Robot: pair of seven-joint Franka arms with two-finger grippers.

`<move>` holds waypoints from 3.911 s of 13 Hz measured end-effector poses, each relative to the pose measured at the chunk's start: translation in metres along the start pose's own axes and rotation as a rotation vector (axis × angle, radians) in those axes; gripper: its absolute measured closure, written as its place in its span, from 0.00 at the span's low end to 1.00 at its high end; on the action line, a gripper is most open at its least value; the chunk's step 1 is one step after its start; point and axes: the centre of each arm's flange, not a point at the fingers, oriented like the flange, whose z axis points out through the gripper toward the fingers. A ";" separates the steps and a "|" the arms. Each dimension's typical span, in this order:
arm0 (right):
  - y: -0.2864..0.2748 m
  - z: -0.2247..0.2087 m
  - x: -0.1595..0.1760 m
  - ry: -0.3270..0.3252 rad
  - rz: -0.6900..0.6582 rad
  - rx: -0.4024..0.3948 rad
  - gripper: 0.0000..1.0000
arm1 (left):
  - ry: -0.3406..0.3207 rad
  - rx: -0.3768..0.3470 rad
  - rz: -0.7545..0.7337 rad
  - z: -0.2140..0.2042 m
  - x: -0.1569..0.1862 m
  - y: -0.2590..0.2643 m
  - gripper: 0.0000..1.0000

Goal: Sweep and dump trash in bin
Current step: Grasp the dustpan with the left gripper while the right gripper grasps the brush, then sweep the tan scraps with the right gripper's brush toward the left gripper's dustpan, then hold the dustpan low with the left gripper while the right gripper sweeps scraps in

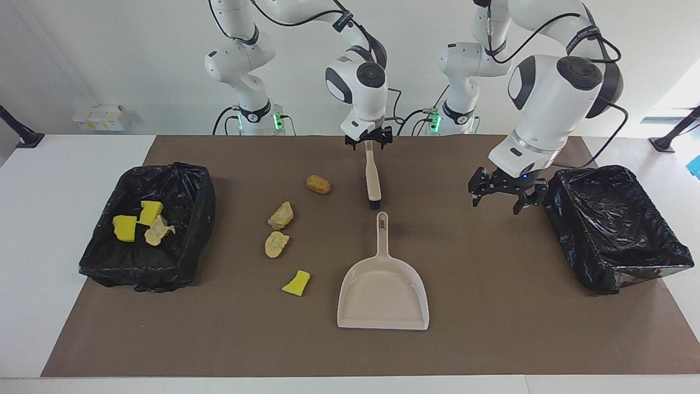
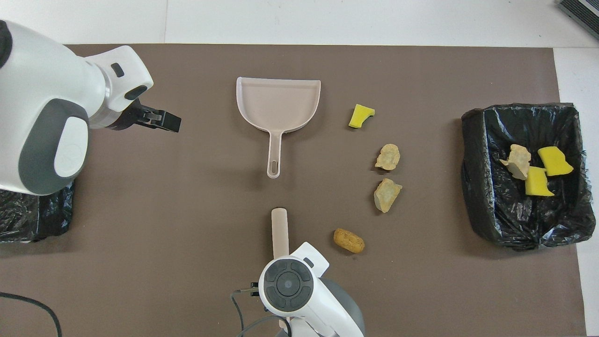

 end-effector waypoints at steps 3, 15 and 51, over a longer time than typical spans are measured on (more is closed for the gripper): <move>0.000 0.003 -0.001 -0.002 -0.001 -0.003 0.43 | 0.041 -0.013 0.014 0.031 0.016 0.035 0.00; 0.092 -0.099 0.019 -0.061 0.042 -0.090 0.74 | 0.058 -0.067 -0.034 0.124 0.021 0.166 0.00; 0.161 -0.043 0.028 -0.170 0.364 -0.127 0.74 | -0.263 -0.026 0.979 0.112 -0.012 0.031 0.67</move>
